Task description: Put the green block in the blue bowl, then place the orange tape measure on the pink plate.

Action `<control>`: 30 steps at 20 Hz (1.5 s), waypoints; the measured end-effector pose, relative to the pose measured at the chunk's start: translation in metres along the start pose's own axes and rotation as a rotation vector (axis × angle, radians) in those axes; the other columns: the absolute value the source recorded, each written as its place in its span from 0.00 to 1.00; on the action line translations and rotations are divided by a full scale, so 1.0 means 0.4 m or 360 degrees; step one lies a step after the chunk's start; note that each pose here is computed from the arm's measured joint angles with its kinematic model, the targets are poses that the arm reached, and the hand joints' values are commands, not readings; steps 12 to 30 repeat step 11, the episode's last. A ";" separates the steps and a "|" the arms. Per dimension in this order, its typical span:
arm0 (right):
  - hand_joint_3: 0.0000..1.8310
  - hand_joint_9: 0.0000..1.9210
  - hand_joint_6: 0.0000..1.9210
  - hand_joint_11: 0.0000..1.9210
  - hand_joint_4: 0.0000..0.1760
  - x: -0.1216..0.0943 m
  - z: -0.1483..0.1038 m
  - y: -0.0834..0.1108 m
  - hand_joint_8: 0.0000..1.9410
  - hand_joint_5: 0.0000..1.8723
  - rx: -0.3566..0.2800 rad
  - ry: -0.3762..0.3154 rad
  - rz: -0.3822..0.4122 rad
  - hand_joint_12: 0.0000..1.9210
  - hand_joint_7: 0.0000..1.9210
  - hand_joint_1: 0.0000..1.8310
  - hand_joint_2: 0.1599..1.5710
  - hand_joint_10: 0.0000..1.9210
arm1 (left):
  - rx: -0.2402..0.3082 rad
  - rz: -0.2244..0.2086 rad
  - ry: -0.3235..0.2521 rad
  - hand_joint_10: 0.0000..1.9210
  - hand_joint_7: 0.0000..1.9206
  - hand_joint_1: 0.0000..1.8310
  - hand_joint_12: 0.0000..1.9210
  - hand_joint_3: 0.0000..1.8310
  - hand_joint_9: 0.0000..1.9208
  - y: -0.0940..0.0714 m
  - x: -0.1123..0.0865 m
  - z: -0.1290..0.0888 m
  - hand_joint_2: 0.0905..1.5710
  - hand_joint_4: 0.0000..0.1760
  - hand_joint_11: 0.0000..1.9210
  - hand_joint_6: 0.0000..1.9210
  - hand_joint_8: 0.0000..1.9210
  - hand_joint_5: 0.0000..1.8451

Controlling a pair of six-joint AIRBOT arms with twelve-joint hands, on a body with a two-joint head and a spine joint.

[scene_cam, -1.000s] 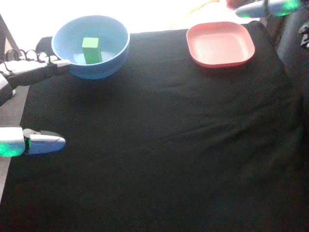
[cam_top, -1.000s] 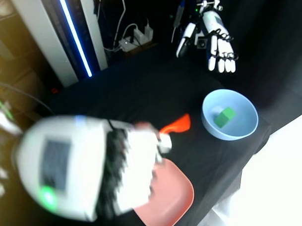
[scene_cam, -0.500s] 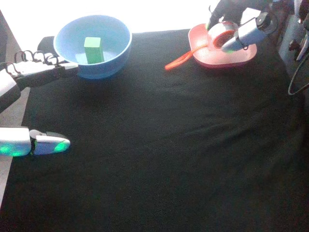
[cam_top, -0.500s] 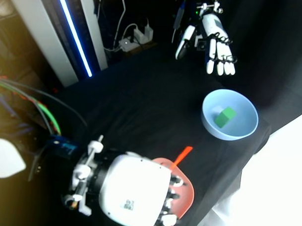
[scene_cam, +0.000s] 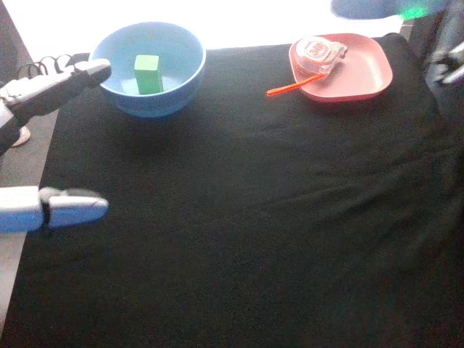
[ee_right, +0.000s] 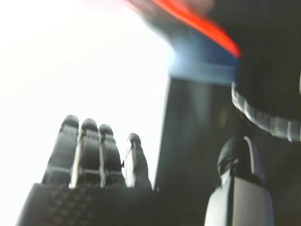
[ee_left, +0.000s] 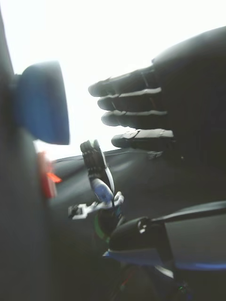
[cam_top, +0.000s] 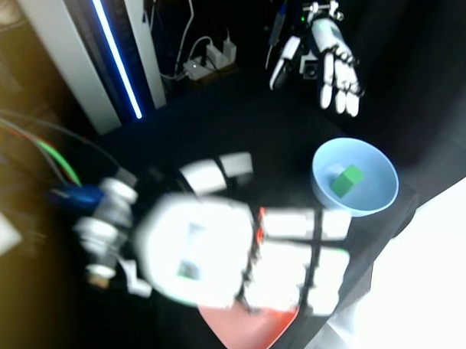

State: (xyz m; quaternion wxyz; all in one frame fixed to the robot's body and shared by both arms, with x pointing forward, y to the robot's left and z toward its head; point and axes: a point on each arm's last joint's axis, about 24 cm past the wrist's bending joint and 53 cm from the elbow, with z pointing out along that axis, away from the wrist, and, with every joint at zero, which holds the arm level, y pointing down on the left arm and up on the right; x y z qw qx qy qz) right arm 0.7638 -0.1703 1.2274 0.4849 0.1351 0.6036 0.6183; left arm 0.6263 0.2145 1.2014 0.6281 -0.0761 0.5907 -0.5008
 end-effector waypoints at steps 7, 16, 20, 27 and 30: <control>0.01 0.00 0.00 0.00 1.00 0.047 -0.219 0.017 0.00 0.00 -0.0255 -0.0200 0.0394 0.00 0.01 0.26 0.48 0.00 | 0.0164 -0.0053 -0.0095 0.00 0.10 0.33 0.38 0.01 0.09 -0.077 -0.013 -0.032 0.58 0.76 0.00 0.00 0.00 0.03; 0.00 0.00 0.00 0.00 1.00 0.045 -0.326 0.033 0.00 0.00 -0.0396 -0.0395 0.0539 0.00 0.00 0.29 0.46 0.00 | 0.0181 -0.0077 -0.0222 0.00 0.04 0.29 0.13 0.00 0.04 -0.085 -0.053 -0.052 0.58 0.60 0.00 0.00 0.00 0.00; 0.00 0.00 0.00 0.00 1.00 0.045 -0.326 0.033 0.00 0.00 -0.0396 -0.0395 0.0539 0.00 0.00 0.29 0.46 0.00 | 0.0181 -0.0077 -0.0222 0.00 0.04 0.29 0.13 0.00 0.04 -0.085 -0.053 -0.052 0.58 0.60 0.00 0.00 0.00 0.00; 0.00 0.00 0.00 0.00 1.00 0.045 -0.326 0.033 0.00 0.00 -0.0396 -0.0395 0.0539 0.00 0.00 0.29 0.46 0.00 | 0.0181 -0.0077 -0.0222 0.00 0.04 0.29 0.13 0.00 0.04 -0.085 -0.053 -0.052 0.58 0.60 0.00 0.00 0.00 0.00; 0.00 0.00 0.00 0.00 1.00 0.045 -0.326 0.033 0.00 0.00 -0.0396 -0.0395 0.0539 0.00 0.00 0.29 0.46 0.00 | 0.0181 -0.0077 -0.0222 0.00 0.04 0.29 0.13 0.00 0.04 -0.085 -0.053 -0.052 0.58 0.60 0.00 0.00 0.00 0.00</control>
